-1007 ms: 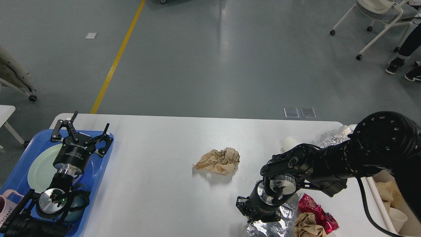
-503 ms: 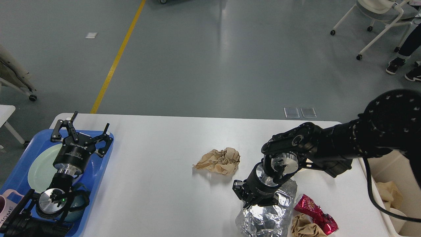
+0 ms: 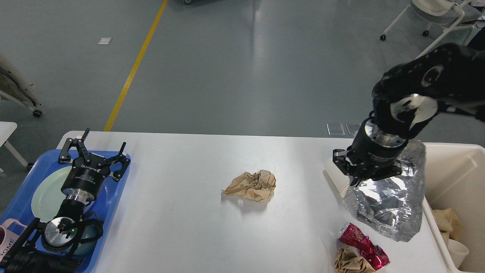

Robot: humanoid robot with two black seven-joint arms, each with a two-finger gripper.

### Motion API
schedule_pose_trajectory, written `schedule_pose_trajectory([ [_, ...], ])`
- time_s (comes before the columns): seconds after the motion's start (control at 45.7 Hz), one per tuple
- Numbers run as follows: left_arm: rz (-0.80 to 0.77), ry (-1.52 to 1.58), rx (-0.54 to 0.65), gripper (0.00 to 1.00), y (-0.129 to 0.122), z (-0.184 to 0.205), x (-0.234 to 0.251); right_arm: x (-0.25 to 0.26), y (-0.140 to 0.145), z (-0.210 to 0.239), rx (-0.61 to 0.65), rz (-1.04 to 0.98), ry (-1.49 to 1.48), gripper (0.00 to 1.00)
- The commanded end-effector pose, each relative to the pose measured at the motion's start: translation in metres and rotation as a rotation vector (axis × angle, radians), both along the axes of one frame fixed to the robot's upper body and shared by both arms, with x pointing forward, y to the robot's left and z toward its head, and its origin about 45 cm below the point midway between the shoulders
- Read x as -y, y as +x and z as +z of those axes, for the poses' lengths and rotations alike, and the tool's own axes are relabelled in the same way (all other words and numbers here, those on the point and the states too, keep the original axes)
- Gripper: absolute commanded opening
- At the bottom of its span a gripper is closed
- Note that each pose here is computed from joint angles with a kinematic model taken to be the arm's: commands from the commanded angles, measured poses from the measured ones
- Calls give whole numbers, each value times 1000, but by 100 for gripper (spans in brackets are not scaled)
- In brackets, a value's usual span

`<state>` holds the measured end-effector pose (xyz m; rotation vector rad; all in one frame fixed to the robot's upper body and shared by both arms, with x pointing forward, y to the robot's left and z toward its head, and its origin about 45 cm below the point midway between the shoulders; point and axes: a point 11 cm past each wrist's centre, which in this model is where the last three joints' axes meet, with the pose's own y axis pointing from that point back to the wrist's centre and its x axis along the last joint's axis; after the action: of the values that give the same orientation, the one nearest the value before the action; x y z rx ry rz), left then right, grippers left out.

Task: Tidy desktop
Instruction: 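Lift the foil and carry it to the white bin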

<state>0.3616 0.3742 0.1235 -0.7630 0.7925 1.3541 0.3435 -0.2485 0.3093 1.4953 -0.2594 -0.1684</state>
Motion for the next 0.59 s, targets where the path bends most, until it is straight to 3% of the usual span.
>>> schedule_pose_trajectory([
  [0.0,0,0,0,97,0,0,0,31,5,39,92,-41,43,0],
  [0.372,0,0,0,97,0,0,0,82,-6,48,129,-97,10,0],
  [0.569,1,0,-2,97,-1,-1,0,142,-7,37,137,-196,-13,0],
])
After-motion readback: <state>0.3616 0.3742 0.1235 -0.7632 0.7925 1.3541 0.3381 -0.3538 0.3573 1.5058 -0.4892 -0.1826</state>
